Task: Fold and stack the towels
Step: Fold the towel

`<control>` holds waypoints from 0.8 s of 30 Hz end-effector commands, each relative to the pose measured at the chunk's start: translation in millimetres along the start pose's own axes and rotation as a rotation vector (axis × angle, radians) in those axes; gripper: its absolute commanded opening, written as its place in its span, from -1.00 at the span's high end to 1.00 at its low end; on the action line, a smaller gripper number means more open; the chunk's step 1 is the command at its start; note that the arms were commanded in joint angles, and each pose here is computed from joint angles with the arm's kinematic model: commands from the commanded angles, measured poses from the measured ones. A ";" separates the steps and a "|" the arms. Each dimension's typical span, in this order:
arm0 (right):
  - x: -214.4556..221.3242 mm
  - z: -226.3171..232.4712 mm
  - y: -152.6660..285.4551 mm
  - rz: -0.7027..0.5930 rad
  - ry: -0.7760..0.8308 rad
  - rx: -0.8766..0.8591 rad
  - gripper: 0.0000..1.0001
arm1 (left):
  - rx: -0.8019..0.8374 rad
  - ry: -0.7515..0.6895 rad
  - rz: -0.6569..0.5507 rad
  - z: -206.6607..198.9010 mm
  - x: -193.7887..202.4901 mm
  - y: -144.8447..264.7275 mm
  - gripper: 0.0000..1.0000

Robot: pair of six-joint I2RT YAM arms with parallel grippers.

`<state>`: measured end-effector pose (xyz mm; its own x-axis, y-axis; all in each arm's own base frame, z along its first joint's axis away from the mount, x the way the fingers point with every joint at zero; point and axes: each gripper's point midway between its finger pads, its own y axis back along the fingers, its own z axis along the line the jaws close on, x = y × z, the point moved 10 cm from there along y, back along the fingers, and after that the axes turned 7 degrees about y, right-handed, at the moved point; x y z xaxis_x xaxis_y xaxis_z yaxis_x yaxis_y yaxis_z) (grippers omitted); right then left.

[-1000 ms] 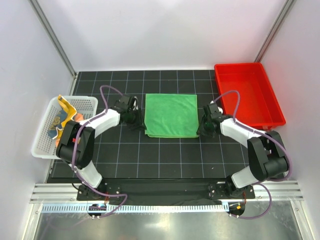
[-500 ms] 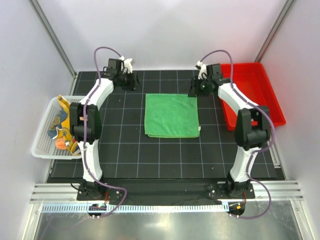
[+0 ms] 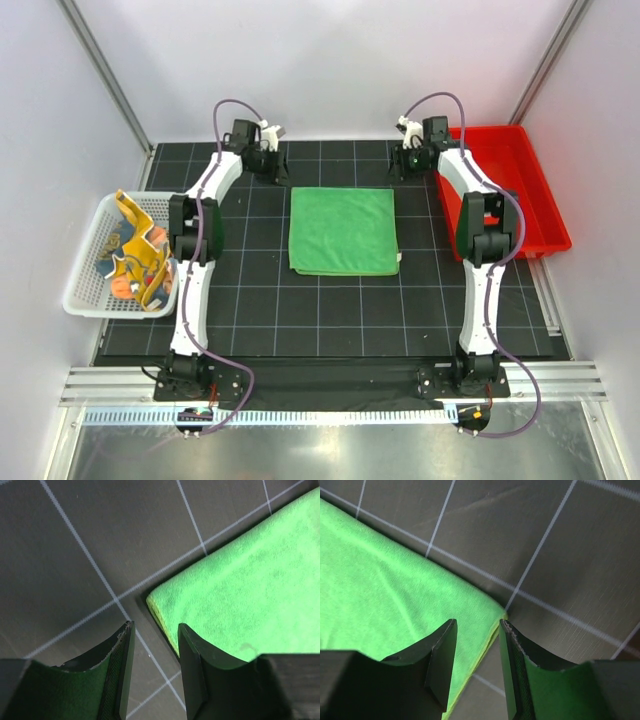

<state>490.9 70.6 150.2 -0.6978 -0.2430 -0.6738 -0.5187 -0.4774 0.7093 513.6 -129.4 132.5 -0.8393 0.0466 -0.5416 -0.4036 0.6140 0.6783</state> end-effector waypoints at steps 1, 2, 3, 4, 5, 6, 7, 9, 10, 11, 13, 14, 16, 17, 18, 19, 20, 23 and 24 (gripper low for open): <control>-16.3 -2.7 0.2 -0.007 0.090 -0.049 0.08 | 0.050 -0.046 -0.015 -3.7 -10.6 0.6 0.14; -15.0 -6.9 -2.0 0.001 0.085 -0.052 0.07 | 0.055 -0.041 -0.009 0.5 -8.4 -4.6 0.14; -12.4 -11.3 -7.2 0.016 0.080 -0.074 0.06 | 0.064 -0.055 -0.015 -0.7 -10.8 -5.2 0.14; -10.7 -17.9 -6.7 0.020 0.072 -0.081 0.04 | 0.062 -0.061 -0.019 1.6 -11.3 -6.8 0.14; -10.4 -19.8 -7.5 0.020 0.071 -0.097 0.03 | 0.054 -0.052 -0.012 5.2 -10.2 -11.6 0.12; -7.7 -23.7 -11.6 0.022 0.067 -0.127 0.03 | 0.074 -0.060 -0.025 3.4 -15.2 -10.4 0.11; -7.5 -26.9 -11.5 0.020 0.065 -0.129 0.03 | 0.072 -0.063 -0.030 5.4 -16.7 -10.6 0.10; -3.6 -30.8 -18.4 0.036 0.067 -0.139 0.04 | 0.067 -0.044 -0.040 6.0 -18.5 -14.1 0.08; -1.5 -31.9 -21.3 0.045 0.065 -0.143 0.06 | 0.082 -0.048 -0.046 5.4 -19.6 -15.0 0.07; -0.3 -32.4 -22.8 0.052 0.065 -0.147 0.07 | 0.100 -0.050 -0.057 5.0 -20.9 -17.1 0.08; 4.2 -33.8 -27.1 0.071 0.060 -0.155 0.10 | 0.095 -0.019 -0.059 5.9 -19.2 -20.9 0.07; 6.1 -34.2 -27.9 0.078 0.061 -0.153 0.11 | 0.098 0.004 -0.055 6.0 -18.0 -22.6 0.07; 11.4 -35.1 -30.0 0.096 0.061 -0.150 0.18 | 0.109 0.030 -0.041 8.5 -13.6 -28.1 0.07; 13.9 -36.5 -30.2 0.101 0.058 -0.150 0.22 | 0.110 0.050 -0.037 8.8 -12.4 -29.7 0.08; 13.4 -37.1 -29.1 0.098 0.060 -0.148 0.28 | 0.113 0.066 -0.025 11.4 -8.6 -34.0 0.09; 13.8 -37.8 -29.0 0.098 0.059 -0.147 0.42 | 0.122 0.074 -0.018 11.7 -6.7 -35.4 0.09; 14.7 -38.9 -29.5 0.099 0.057 -0.145 0.49 | 0.122 0.078 -0.011 13.0 -4.5 -37.1 0.11; 14.3 -40.6 -29.9 0.088 0.062 -0.148 0.63 | 0.093 0.081 -0.013 16.9 -2.9 -39.9 0.13; 14.5 -41.5 -30.3 0.086 0.062 -0.148 0.73 | 0.089 0.084 -0.016 17.5 -3.1 -40.6 0.13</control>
<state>513.9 48.2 103.5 -0.7264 -0.3331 -0.6012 -0.3615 -0.5588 0.7464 533.8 -141.1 101.2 -0.8658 -0.0099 -0.5004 -0.3693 0.6875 0.6253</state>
